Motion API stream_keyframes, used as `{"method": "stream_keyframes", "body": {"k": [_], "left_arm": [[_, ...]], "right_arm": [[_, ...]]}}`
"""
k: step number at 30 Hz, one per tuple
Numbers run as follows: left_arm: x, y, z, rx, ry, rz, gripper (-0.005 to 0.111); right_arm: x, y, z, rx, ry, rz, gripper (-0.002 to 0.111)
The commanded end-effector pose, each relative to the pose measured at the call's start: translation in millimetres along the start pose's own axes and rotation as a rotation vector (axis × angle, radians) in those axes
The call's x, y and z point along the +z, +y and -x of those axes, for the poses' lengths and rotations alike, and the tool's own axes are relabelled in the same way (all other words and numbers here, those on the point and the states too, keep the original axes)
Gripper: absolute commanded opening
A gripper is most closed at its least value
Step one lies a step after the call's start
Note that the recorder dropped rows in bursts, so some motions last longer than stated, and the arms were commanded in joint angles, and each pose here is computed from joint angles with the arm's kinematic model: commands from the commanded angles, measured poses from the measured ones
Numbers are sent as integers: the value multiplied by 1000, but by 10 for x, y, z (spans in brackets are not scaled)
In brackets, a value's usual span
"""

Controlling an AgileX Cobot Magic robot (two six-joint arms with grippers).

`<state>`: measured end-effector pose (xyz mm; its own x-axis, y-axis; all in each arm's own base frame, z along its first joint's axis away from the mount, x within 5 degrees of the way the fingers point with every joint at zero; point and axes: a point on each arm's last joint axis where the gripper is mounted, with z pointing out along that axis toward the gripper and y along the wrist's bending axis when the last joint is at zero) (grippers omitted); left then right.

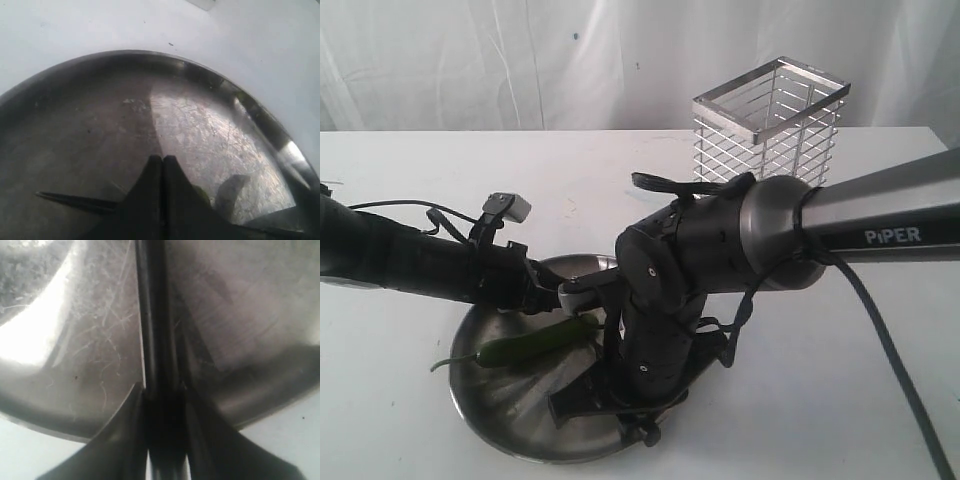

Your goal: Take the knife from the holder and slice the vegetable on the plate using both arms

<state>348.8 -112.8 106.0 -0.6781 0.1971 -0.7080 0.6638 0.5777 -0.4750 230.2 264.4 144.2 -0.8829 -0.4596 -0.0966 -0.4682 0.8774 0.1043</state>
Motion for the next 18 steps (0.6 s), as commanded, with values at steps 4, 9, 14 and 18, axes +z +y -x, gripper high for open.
{"method": "stream_keyframes", "body": {"k": [4,9,14,18], "left_arm": [[24,19,-44,-47,-3,2,0],[-6,-87,150,-10,-85,-155,0],[5,-54,83,-1,-22,-120,0],[23,-73,51,25,15,-123,0]], "right_arm": [[37,-98,-154,-2,165,-67,0],[37,-95,-155,-2,166,-64,0],[37,-93,-154,0,165,-62,0],[40,-89,-139,2,149,-57,0]]}}
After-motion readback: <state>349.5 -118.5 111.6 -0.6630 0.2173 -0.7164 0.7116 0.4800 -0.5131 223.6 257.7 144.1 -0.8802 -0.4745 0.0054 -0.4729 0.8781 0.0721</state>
